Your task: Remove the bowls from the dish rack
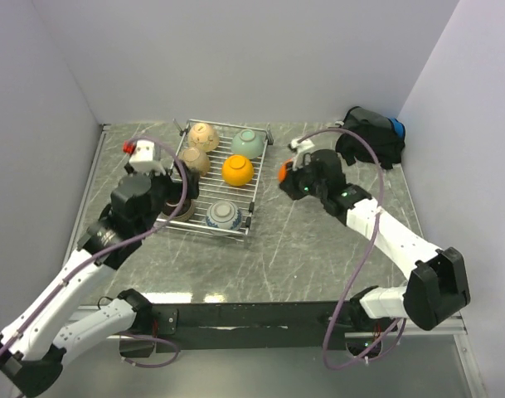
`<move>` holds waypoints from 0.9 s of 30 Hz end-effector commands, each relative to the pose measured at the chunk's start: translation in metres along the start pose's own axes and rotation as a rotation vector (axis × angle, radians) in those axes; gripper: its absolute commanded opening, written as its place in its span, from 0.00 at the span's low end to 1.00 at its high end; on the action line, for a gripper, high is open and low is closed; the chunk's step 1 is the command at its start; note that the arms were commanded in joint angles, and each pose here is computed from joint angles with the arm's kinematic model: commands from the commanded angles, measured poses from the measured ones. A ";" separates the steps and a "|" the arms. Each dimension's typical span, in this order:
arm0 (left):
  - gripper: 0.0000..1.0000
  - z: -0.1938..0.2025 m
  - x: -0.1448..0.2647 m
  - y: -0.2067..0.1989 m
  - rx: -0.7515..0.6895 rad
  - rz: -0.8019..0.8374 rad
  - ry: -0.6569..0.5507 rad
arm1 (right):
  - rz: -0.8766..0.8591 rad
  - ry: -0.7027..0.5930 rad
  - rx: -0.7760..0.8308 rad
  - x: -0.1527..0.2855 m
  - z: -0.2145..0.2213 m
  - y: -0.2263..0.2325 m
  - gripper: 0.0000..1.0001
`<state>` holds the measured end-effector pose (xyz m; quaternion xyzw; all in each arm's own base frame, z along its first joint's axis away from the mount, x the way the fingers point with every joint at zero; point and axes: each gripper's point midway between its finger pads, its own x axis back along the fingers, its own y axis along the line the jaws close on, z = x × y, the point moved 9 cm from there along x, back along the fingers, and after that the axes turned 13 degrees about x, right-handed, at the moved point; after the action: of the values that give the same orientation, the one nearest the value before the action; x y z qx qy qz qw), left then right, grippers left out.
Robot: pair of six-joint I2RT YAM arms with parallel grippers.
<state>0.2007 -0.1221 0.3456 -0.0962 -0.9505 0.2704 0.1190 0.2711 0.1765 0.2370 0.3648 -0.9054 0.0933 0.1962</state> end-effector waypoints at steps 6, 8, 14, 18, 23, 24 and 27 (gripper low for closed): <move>0.99 0.029 0.008 0.060 -0.184 -0.206 -0.120 | 0.408 0.439 -0.088 0.034 0.010 -0.100 0.00; 1.00 0.028 0.011 0.060 -0.162 -0.199 -0.128 | 0.430 0.557 -0.138 0.029 0.018 -0.120 0.00; 0.99 0.029 0.018 0.063 -0.140 -0.191 -0.146 | 0.478 0.818 -0.204 0.012 0.052 -0.150 0.00; 0.99 0.024 0.018 0.065 -0.131 -0.211 -0.165 | 0.494 0.929 -0.207 0.002 0.071 -0.160 0.00; 0.99 0.023 0.017 0.067 -0.117 -0.200 -0.156 | 0.470 0.985 -0.216 -0.011 0.085 -0.166 0.00; 0.99 0.024 0.017 0.067 -0.117 -0.202 -0.153 | 0.465 0.997 -0.217 -0.014 0.088 -0.166 0.00; 1.00 0.023 0.016 0.068 -0.114 -0.198 -0.150 | 0.467 1.013 -0.221 -0.016 0.091 -0.168 0.02</move>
<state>0.1847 -0.0721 0.2881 0.0214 -0.9773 0.1950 0.0804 0.3617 0.0413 0.1331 0.0584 -0.7482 0.1886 0.6334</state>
